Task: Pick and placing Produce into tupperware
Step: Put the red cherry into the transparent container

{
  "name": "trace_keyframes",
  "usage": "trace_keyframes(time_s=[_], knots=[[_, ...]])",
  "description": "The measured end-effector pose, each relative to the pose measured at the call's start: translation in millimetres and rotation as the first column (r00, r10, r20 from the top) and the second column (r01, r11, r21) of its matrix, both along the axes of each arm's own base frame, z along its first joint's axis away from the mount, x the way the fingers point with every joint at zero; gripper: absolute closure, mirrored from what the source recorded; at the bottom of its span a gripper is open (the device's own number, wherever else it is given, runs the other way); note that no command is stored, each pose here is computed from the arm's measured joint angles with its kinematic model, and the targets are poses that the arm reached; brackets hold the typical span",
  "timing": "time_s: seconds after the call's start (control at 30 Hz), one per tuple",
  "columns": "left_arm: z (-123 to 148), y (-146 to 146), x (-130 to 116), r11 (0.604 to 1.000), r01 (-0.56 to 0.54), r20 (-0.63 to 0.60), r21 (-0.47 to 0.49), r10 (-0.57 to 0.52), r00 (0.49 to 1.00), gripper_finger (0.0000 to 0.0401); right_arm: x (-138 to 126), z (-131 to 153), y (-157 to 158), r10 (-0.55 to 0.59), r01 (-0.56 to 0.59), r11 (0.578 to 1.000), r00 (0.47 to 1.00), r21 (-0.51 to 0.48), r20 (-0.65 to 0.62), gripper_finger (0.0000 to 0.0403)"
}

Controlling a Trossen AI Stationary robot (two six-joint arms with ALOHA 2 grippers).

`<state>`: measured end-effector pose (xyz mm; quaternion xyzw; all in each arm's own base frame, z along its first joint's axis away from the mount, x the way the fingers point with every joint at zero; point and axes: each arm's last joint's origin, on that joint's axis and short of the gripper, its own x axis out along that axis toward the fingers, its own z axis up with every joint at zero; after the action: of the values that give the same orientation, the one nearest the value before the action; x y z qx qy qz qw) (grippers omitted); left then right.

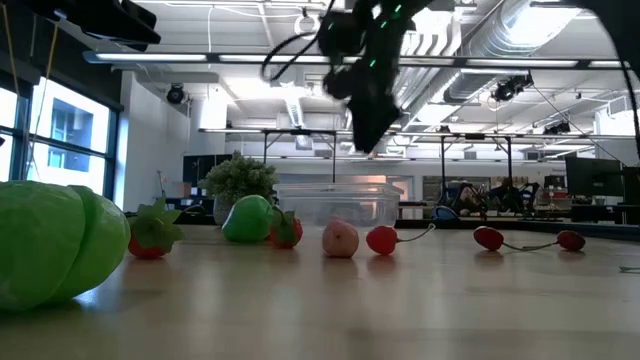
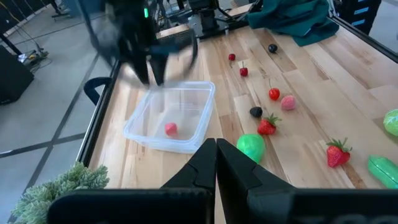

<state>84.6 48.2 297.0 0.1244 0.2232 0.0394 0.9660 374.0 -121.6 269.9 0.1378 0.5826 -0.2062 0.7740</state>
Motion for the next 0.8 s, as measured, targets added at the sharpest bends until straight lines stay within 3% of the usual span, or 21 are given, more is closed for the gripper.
trace_keyframes(time_s=[0.2,0.3,0.4,0.57,0.8], knots=[[0.0,0.0,0.0,1.000,0.000,0.000,0.000,0.000,1.000,0.0398,-61.3,39.6,29.7,-0.104,0.110,0.992,0.991,-0.063,0.081,0.0252],[0.0,0.0,0.0,1.000,0.000,0.000,0.000,0.000,1.000,0.0398,-100.5,37.7,48.2,-0.178,0.183,0.983,0.977,-0.028,0.120,0.0252],[0.0,0.0,-0.1,1.000,0.000,0.000,0.000,0.000,1.000,0.0398,-135.9,25.5,70.1,-0.227,0.219,0.973,0.960,0.066,0.164,0.0252],[0.0,0.0,0.0,1.000,0.000,0.000,0.000,0.000,1.000,0.0398,-180.3,3.1,104.5,-0.196,0.142,0.962,0.953,0.232,0.229,0.0252],[0.0,0.0,0.0,1.000,0.000,0.000,0.000,0.000,1.000,0.0398,-213.1,-38.6,129.9,-0.056,-0.004,0.960,0.977,0.281,0.205,0.0252]])
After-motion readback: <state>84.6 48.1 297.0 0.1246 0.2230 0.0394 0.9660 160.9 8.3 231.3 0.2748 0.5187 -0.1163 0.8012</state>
